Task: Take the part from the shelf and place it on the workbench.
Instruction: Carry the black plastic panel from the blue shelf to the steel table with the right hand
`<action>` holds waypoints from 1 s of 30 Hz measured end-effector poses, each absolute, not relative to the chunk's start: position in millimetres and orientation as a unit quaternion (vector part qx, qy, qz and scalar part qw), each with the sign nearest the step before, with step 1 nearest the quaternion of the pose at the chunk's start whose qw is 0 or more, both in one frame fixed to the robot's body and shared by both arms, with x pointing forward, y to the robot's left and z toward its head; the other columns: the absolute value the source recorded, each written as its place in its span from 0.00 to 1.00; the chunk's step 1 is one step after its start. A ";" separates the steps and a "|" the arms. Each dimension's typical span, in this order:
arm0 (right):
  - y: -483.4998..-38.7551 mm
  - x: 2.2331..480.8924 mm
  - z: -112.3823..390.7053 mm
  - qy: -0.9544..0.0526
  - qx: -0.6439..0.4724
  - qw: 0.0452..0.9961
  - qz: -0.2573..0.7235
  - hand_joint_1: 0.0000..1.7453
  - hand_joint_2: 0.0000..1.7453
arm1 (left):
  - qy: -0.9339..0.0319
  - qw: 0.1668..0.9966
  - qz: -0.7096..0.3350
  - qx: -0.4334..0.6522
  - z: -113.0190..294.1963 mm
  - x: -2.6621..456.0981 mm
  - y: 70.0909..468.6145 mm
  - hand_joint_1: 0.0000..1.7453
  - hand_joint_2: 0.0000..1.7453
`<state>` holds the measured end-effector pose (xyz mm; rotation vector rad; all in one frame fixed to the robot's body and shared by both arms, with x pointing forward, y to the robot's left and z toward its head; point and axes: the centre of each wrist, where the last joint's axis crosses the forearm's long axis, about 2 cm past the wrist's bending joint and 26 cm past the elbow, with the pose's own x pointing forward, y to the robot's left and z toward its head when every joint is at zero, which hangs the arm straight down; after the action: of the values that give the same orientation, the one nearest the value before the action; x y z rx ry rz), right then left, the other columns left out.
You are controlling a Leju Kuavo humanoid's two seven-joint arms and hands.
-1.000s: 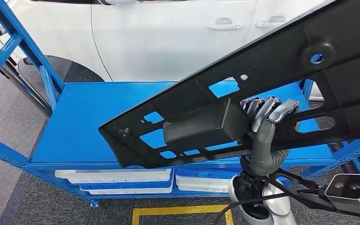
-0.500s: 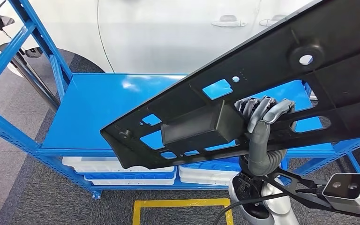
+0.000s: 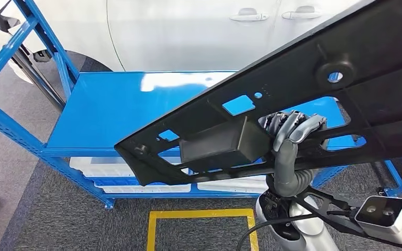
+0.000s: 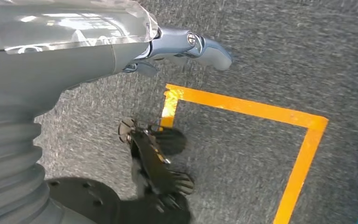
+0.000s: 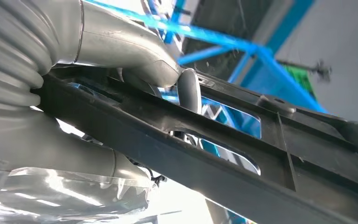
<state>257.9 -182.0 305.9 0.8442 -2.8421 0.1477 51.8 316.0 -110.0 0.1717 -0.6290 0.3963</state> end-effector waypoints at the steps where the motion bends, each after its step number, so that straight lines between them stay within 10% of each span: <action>1: -182.6 258.2 306.2 -0.954 0.283 0.084 0.056 1.00 1.00 | -0.308 0.928 0.192 0.084 -109.7 53.0 317.8 0.00 1.00; 30: -189.7 259.3 302.8 -0.955 0.267 0.076 0.107 1.00 1.00 | -0.311 0.929 0.181 0.086 -109.6 52.6 322.2 0.00 1.00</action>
<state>259.3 -189.7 302.8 0.8006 -2.8623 0.3194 52.6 322.2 -109.6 0.1755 -0.6374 0.3701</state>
